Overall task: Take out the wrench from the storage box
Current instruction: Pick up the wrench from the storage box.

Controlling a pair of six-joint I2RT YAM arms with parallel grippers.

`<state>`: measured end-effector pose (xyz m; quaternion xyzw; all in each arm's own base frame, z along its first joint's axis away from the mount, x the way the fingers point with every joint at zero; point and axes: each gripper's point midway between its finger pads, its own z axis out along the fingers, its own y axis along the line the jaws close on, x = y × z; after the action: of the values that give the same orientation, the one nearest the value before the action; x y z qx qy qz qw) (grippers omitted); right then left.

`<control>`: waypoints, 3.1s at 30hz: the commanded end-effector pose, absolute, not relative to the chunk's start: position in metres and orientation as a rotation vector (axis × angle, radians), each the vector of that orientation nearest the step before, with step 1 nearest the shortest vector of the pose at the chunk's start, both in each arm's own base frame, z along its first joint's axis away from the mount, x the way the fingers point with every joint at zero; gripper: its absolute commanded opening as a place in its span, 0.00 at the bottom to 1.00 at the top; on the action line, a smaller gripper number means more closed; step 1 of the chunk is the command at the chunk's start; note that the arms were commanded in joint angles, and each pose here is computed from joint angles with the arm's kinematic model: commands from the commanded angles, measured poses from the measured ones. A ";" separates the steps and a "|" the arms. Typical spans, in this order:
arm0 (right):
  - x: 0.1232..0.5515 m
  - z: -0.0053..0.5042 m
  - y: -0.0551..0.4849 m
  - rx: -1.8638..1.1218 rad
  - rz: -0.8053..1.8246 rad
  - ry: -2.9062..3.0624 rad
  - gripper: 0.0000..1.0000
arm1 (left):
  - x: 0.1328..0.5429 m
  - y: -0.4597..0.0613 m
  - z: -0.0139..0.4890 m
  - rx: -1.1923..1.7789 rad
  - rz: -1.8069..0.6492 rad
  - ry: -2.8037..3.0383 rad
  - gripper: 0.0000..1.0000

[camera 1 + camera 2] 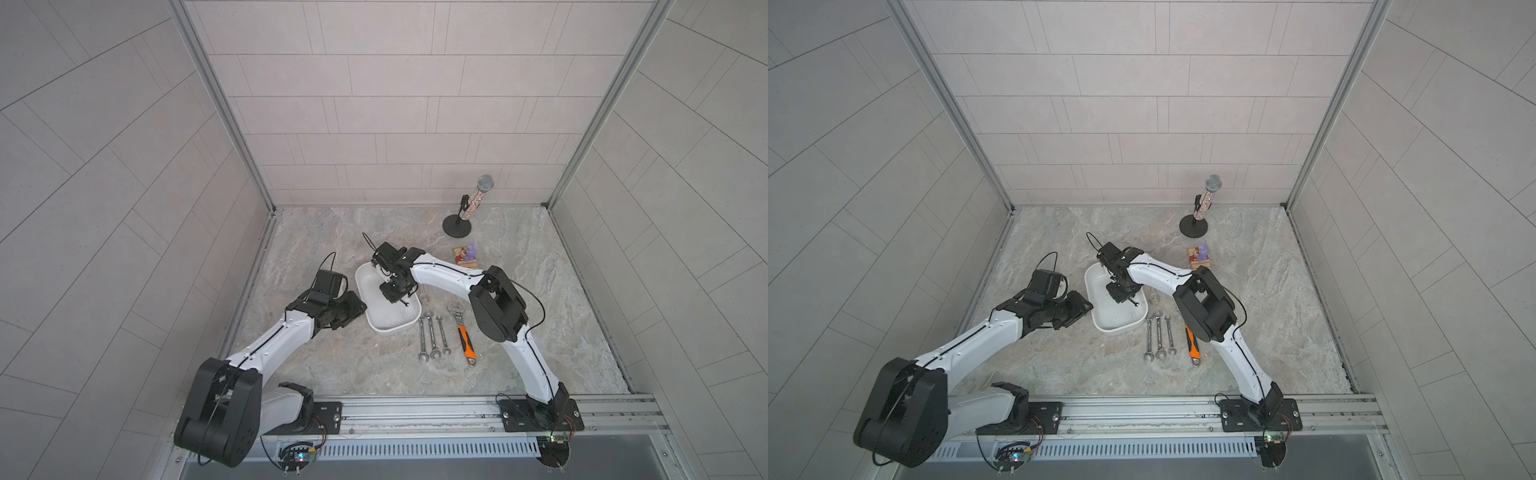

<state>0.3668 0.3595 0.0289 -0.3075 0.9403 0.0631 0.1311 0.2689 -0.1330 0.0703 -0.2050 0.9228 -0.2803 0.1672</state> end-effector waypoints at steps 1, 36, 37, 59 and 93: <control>0.347 0.009 0.335 -0.775 0.058 2.869 0.21 | 0.266 -0.129 0.066 -0.592 -0.766 2.642 0.38; 0.393 0.046 0.364 -0.474 0.070 2.807 0.25 | 0.265 -0.130 0.069 -0.587 -0.781 2.635 0.38; 0.393 0.047 0.366 -0.492 0.089 2.814 0.26 | 0.264 -0.130 0.069 -0.588 -0.780 2.637 0.38; 0.345 0.023 0.347 -0.864 0.030 2.878 0.35 | 0.266 -0.129 0.067 -0.600 -0.774 2.641 0.38; 0.333 -0.001 0.341 -0.770 -0.035 2.976 0.09 | 0.267 -0.125 0.066 -0.620 -0.765 2.639 0.38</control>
<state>0.3438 0.3530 0.0261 -0.2529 0.9646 0.0219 0.0708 0.2690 -0.1310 0.0711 -0.2089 0.9217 -0.2806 0.1675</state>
